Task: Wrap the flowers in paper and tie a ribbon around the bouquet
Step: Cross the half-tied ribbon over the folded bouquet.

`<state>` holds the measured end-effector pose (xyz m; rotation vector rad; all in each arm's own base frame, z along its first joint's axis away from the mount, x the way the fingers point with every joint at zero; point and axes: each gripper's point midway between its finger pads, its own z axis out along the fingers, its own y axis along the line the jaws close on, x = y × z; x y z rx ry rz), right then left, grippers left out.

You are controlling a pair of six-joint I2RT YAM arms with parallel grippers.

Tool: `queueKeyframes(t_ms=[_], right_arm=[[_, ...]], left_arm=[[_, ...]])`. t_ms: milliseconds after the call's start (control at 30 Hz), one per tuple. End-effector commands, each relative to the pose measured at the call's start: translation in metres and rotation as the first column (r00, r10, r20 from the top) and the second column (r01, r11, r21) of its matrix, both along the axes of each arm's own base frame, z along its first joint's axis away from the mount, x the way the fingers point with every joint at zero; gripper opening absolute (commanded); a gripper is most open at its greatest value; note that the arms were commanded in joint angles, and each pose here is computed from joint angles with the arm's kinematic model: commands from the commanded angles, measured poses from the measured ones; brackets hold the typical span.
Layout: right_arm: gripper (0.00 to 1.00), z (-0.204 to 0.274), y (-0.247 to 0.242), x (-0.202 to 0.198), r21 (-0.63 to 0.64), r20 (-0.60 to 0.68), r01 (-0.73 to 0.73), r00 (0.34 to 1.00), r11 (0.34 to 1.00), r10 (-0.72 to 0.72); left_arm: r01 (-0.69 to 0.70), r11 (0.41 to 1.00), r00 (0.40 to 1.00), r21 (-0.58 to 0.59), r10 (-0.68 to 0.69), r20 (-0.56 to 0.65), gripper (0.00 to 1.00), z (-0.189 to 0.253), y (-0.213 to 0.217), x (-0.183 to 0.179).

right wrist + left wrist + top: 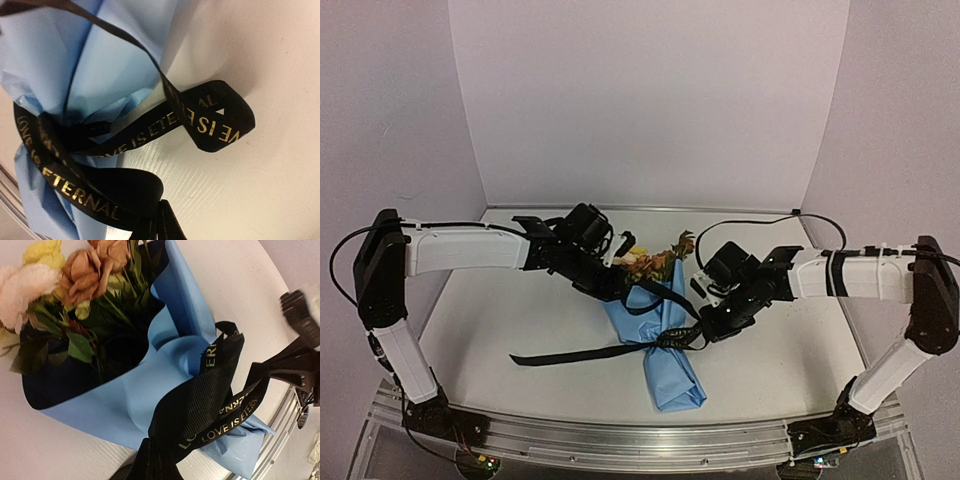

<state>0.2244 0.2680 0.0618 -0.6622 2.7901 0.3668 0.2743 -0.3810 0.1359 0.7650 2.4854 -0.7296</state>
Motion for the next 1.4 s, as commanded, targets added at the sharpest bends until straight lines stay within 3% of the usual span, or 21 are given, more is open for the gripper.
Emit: queueKeyframes(t_ms=[0,267,433,900,1133,1267,1367], right_arm=[[0.0,0.04,0.0,0.012,0.0,0.08,0.009,0.997,1.0,-0.009],[0.0,0.053,0.016,0.028,-0.03,0.077,-0.034,0.996,0.999,0.036],[0.0,0.048,0.035,0.043,0.035,-0.014,-0.012,1.0,0.999,0.012],[0.0,0.031,0.044,0.053,0.059,-0.12,0.032,0.993,0.998,-0.025],[0.0,0.029,0.042,0.056,0.08,-0.162,0.064,0.985,0.995,-0.051],[0.0,0.029,0.044,0.058,0.091,-0.174,0.077,0.983,0.993,-0.06],[0.0,0.031,0.042,0.058,0.09,-0.171,0.079,0.983,0.993,-0.063]], left_arm=[[-0.003,0.999,0.997,-0.048,0.0,-0.071,0.0,0.005,0.005,-0.019],[0.076,0.996,0.977,-0.04,-0.083,-0.198,0.0,-0.014,0.007,-0.066],[0.17,0.976,0.946,-0.136,-0.201,-0.255,0.0,-0.004,-0.009,-0.099],[0.156,0.96,0.952,-0.231,-0.208,-0.223,0.0,0.024,-0.032,-0.086],[0.255,0.894,0.908,-0.368,-0.352,-0.226,0.0,0.056,-0.052,-0.101],[0.329,0.823,0.855,-0.463,-0.468,-0.223,0.0,0.077,-0.069,-0.116],[0.342,0.808,0.854,-0.479,-0.48,-0.2,0.0,0.085,-0.078,-0.12]])
